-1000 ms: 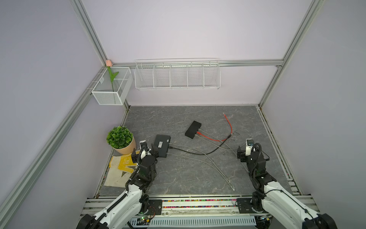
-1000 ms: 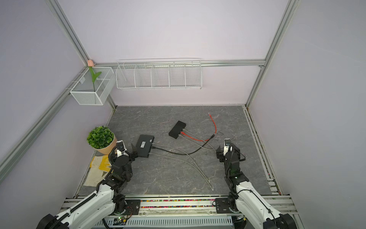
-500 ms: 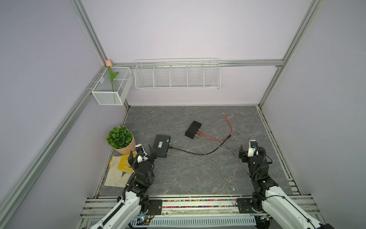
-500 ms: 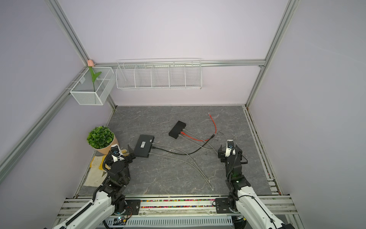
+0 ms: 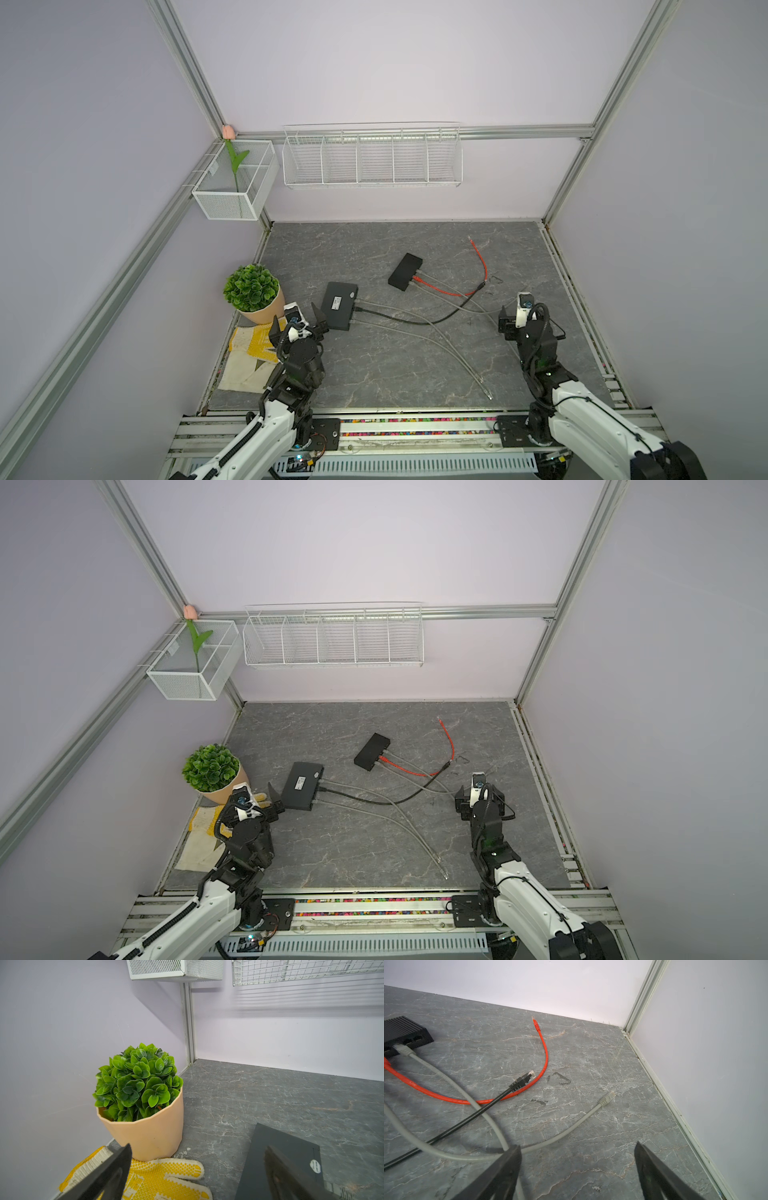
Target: Insert the plug into the switch port
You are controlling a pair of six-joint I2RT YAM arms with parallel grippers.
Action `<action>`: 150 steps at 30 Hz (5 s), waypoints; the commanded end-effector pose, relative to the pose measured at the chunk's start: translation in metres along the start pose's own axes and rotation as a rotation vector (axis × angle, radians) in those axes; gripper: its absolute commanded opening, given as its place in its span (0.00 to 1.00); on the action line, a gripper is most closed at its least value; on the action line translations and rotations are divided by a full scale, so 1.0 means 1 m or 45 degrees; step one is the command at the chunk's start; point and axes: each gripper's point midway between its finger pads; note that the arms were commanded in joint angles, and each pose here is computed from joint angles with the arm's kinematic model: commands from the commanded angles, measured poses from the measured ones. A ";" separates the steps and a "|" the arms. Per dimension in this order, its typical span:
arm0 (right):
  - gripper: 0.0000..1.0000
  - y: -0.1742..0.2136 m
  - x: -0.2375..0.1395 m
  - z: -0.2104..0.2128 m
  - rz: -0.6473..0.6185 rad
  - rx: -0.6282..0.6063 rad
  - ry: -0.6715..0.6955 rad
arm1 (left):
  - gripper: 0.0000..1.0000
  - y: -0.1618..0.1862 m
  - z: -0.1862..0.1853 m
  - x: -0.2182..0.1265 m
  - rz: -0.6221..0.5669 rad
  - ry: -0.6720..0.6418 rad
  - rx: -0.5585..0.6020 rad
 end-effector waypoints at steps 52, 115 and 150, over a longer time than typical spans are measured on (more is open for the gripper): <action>0.89 -0.022 0.007 -0.024 -0.257 0.131 0.145 | 0.99 0.002 0.002 0.038 -0.105 -0.108 -0.084; 0.89 -0.017 0.056 0.023 -0.293 -0.064 -0.125 | 0.99 0.037 -0.051 0.065 -0.012 0.167 0.168; 0.89 -0.004 0.090 -0.009 -0.065 0.108 -0.032 | 1.00 0.036 -0.033 0.102 0.051 0.075 0.039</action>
Point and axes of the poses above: each gripper's point midway between its finger pads, its own x axis out along the fingers, its own z axis along the line the jaws close on, y = z × x, and after that the axes turned 13 degrees about -x, right-handed
